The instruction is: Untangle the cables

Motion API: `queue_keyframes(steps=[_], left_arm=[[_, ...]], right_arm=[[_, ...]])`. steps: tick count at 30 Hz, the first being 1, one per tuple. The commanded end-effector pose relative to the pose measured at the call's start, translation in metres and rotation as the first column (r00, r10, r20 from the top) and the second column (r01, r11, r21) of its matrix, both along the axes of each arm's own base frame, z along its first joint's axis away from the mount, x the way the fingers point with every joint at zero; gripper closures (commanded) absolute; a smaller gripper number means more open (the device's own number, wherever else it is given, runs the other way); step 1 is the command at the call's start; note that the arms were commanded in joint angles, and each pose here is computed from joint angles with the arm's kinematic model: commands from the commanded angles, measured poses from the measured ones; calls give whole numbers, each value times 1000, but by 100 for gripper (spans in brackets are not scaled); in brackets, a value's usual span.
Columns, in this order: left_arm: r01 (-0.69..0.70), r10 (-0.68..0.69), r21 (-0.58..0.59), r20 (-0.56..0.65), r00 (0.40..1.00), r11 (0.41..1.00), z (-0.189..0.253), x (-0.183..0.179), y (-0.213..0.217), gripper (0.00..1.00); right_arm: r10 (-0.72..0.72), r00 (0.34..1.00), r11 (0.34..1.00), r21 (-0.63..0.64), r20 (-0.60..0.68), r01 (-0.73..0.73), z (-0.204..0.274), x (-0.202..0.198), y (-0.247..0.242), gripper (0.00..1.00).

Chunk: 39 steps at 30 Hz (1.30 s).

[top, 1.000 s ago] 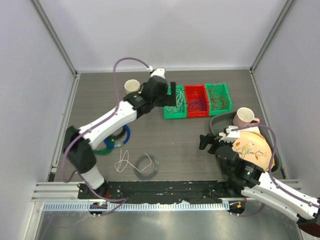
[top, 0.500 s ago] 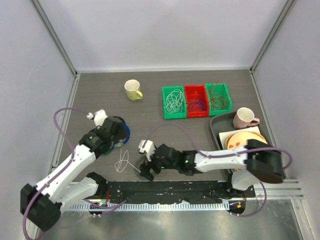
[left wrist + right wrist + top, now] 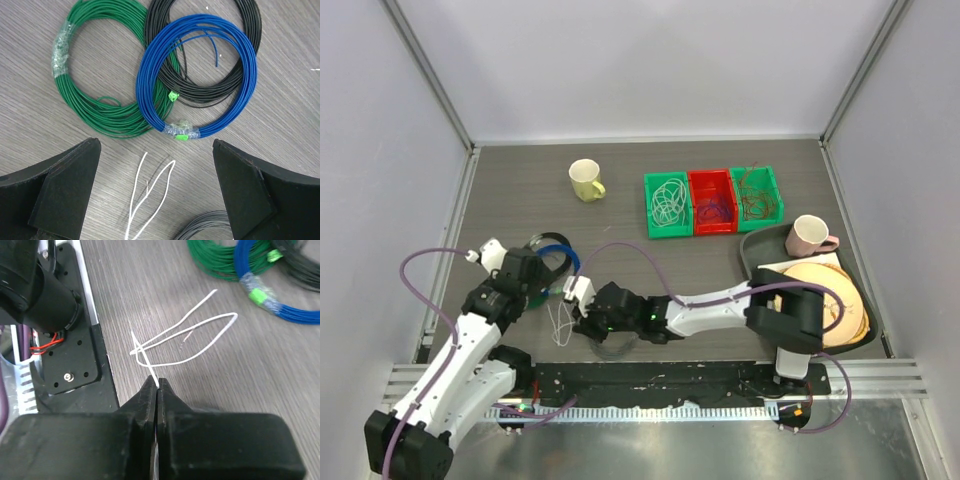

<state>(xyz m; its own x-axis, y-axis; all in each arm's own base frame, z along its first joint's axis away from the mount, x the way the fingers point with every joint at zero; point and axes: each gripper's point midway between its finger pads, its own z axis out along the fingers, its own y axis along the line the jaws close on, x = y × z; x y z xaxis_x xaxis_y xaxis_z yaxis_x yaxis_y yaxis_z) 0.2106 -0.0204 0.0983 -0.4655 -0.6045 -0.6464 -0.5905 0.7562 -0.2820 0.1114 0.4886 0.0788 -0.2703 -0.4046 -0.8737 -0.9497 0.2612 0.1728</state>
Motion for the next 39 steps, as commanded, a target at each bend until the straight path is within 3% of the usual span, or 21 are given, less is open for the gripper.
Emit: queue_keyframes(steps=[1,5,14,19,24,31,35,39], left_arm=[[12,-11,-43,37,999,999,3,15,-9,0],[51,-45,-87,62,997,995,3,22,-21,0],[57,-53,-74,53,997,996,-3,27,-21,0],[58,-55,-69,44,998,996,-7,29,-21,0],[62,-60,-62,27,998,996,-10,29,-21,0],[66,-65,-60,16,998,996,-13,29,-22,0],[64,-63,-60,13,998,996,-15,29,-21,0],[66,-66,-57,2,998,996,-17,29,-22,0]], right_arm=[[-190,981,954,245,40,175,103,28,-13,99],[-457,888,836,321,-41,445,164,96,-67,99],[-722,692,625,398,-32,671,233,206,-165,99],[-840,539,494,329,-59,805,218,268,-205,99],[-951,308,291,284,-18,914,212,308,-240,99],[-965,260,247,200,-43,948,182,322,-236,99],[-981,185,174,172,-50,970,167,328,-241,99],[-986,156,145,160,-62,976,153,334,-239,99]])
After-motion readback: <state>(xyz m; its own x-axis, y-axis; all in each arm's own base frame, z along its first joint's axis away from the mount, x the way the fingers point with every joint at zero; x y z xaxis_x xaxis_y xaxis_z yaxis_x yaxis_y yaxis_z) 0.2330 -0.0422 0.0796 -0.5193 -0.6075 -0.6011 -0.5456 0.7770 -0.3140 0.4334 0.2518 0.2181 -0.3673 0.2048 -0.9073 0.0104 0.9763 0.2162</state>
